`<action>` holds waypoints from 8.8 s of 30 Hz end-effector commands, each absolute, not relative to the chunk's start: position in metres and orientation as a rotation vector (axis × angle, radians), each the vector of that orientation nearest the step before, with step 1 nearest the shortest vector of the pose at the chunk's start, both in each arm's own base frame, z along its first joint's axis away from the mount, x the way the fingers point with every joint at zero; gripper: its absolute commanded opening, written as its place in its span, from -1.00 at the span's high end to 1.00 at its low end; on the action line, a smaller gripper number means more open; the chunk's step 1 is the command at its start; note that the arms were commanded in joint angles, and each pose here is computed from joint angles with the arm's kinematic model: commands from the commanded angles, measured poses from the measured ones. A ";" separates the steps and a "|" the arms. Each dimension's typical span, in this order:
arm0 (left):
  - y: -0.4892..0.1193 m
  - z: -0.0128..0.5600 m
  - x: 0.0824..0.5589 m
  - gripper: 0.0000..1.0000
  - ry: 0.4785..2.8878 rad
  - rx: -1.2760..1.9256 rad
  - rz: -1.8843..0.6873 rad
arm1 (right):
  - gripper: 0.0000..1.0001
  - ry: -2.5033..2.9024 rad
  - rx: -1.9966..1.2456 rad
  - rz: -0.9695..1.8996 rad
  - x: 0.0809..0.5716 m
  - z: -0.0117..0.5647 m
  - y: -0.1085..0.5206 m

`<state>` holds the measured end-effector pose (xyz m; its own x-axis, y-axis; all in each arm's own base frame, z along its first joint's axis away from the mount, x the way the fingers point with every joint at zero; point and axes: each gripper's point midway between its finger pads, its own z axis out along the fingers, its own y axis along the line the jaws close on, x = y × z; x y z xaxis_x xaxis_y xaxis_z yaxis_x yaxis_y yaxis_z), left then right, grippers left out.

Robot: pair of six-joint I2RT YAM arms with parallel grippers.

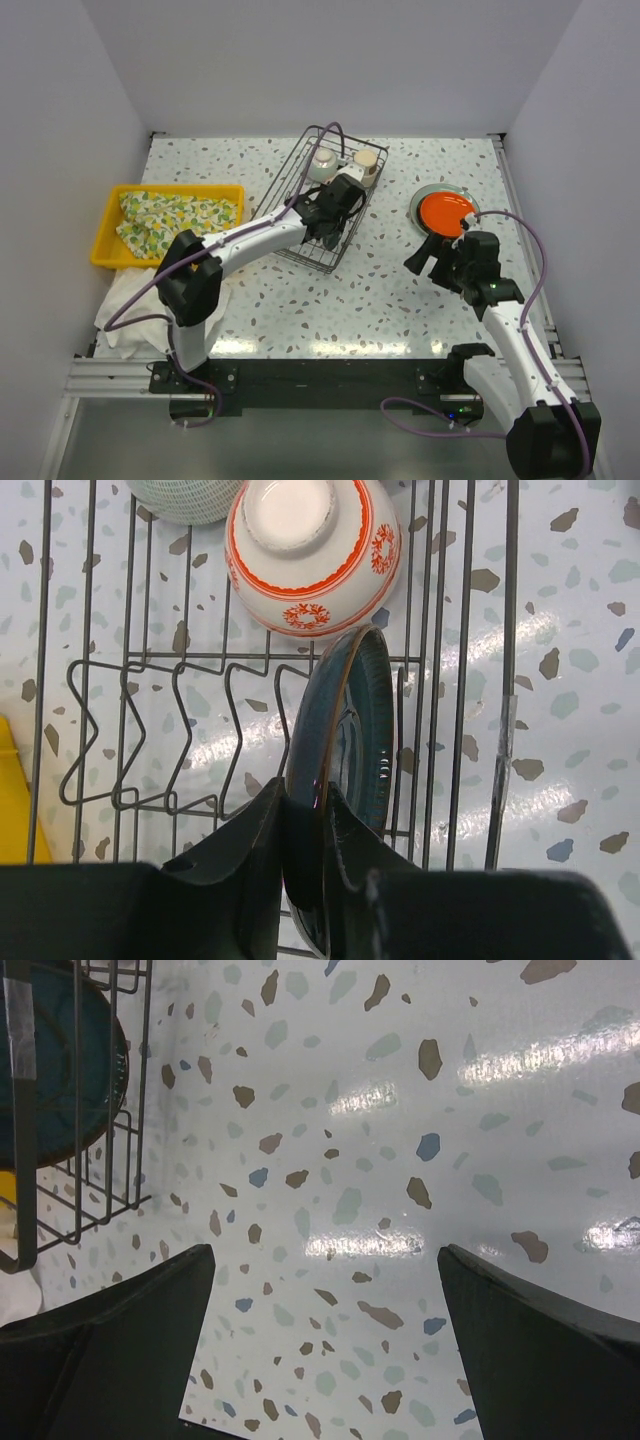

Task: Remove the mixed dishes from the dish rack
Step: Pick up the plate from the dish rack, then place the plate on the plate, then pick up the cup from the dish rack.

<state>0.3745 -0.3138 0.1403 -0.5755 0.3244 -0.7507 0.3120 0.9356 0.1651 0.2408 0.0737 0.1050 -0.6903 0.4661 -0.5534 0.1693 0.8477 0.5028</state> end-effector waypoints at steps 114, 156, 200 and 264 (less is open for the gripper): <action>-0.129 0.236 0.294 -0.99 1.666 0.115 -0.128 | 0.79 1.972 1.153 0.703 0.411 0.126 -0.061; -0.143 0.220 0.299 -0.98 1.729 0.161 -0.170 | -0.97 2.240 0.007 0.334 0.405 0.223 0.087; -0.145 0.210 0.249 -1.00 1.962 0.013 -0.402 | -0.97 2.155 -0.460 0.208 0.586 0.114 0.205; -0.154 0.214 0.253 -1.00 1.949 0.012 -0.445 | 0.88 1.912 -0.538 0.306 0.573 0.204 0.235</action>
<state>0.2441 -0.1455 0.1859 -0.4806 -0.1388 -0.8659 0.1854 0.9490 -0.2550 0.5768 0.2269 0.1431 -0.4181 -0.3066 -0.8551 -0.5003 0.8634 -0.0649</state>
